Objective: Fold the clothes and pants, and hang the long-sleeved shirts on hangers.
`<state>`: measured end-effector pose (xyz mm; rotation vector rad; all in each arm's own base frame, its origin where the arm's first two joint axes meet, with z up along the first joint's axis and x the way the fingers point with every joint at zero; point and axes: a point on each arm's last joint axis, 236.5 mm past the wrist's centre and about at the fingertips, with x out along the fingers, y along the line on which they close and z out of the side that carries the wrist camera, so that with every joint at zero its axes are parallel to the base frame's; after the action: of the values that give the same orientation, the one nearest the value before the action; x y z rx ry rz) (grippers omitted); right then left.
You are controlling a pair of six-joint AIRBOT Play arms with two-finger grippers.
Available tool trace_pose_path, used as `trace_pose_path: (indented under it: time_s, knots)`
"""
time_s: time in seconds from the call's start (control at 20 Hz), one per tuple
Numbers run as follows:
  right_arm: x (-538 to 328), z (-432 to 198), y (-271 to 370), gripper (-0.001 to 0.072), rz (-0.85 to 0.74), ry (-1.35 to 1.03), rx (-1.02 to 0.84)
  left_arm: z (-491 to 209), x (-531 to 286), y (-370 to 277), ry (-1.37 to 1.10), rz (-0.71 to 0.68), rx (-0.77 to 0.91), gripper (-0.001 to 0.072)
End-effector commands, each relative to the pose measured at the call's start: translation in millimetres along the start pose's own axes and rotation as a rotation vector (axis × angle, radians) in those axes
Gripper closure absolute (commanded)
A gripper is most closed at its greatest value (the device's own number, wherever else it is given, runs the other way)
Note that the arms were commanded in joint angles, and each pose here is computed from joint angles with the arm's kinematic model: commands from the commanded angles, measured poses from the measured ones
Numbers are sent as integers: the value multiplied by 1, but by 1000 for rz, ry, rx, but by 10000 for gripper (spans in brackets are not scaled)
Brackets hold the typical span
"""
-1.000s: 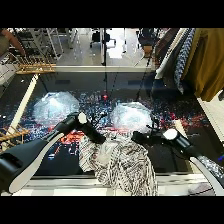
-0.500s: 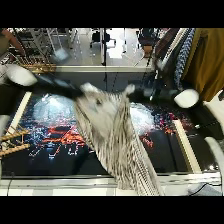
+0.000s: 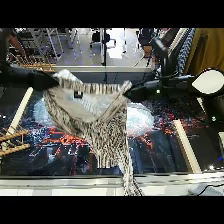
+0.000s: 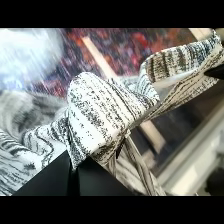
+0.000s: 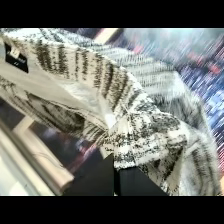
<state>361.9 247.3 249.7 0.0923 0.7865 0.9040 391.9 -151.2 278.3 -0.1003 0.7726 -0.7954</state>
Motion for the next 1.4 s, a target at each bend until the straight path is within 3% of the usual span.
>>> trace_pose_path:
  time_s: [0.0, 0.15, 0.2, 0.25, 0.3, 0.35, 0.5, 0.8, 1.0, 1.1, 1.15, 1.35]
  knots:
    - [20, -40, -18, 693, -8, 128, 56, -45, 23, 7, 139, -60, -66, 691]
    - [70, -111, -75, 689, -108, 287, 275, -88, 58, 25, 244, -99, -187, 691]
    - [86, -135, -95, 601, -153, 312, 370, -102, 68, 29, 276, -110, -222, 691]
    - [98, -156, -107, 356, -174, 330, 469, -114, 77, 31, 304, -121, -249, 691]
    - [104, -173, -108, 188, -174, 363, 514, -121, 84, 32, 327, -131, -264, 691]
    - [107, -190, -104, 124, -161, 408, 534, -125, 89, 31, 342, -140, -268, 691]
    - [115, -222, -70, 129, -83, 517, 576, -124, 96, 27, 340, -148, -238, 690]
    - [174, -178, -60, 133, -134, 270, 529, -127, 98, 19, 360, -164, -226, 690]
    - [207, -182, -66, 165, -154, 276, 492, -127, 97, 19, 360, -165, -223, 690]
    - [223, -185, -87, 390, -203, 277, 490, -127, 98, 20, 360, -165, -223, 690]
    - [225, -184, -93, 671, -210, 294, 485, -127, 97, 21, 359, -163, -225, 690]
    - [156, -109, -83, 692, -206, 312, 307, -105, 77, 44, 278, -118, -240, 690]
